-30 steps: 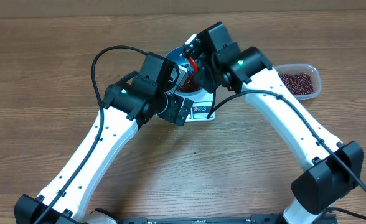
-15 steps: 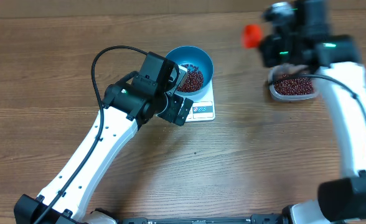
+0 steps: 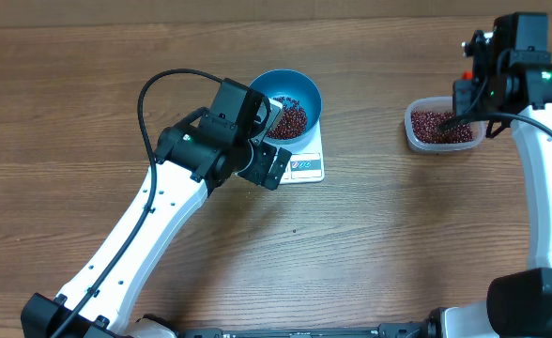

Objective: Scoop item into bowl and weigh 150g on scale
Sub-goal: 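Move the empty scoop with the right gripper back to the bean tub, then dip the scoop into the bean tub with the right gripper and fill it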

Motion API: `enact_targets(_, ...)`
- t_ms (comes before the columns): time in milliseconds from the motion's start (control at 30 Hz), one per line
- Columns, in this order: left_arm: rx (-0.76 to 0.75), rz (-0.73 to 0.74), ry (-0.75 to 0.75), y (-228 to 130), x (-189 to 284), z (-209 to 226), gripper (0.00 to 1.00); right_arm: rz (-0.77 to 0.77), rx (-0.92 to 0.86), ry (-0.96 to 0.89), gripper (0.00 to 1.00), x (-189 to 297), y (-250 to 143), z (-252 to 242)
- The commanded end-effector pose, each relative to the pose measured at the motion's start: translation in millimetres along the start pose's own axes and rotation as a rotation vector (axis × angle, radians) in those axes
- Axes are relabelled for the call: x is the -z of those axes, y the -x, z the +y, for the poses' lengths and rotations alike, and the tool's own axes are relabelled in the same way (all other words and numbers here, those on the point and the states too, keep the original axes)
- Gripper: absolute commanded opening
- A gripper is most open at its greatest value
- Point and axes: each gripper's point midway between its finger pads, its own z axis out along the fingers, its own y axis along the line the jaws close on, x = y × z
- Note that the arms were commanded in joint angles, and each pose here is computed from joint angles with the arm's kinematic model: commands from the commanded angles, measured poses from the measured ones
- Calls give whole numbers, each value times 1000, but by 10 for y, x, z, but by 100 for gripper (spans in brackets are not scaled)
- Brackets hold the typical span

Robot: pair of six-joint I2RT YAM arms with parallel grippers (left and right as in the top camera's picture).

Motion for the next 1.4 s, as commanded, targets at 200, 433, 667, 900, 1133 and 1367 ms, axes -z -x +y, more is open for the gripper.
enact_targets(200, 9, -23, -5, 21, 71, 2, 100, 144, 51, -50, 4, -438, -213, -16)
enact_targets(433, 9, -23, -5, 21, 69, 3, 100, 237, 72, -40, 4, -759, -344, 40)
enact_targets(667, 9, -23, -5, 21, 69, 3, 100, 272, 94, -21, 4, -962, -486, 110)
enact_targets(900, 9, -23, -5, 21, 71, 2, 100, 267, 126, 78, 4, -1081, -564, 298)
enact_targets(1133, 9, -23, -5, 21, 69, 3, 100, 235, 131, 226, 4, -1065, -522, 549)
enact_targets(1367, 9, -23, -5, 21, 71, 2, 100, 222, 122, 268, 4, -1053, -498, 612)
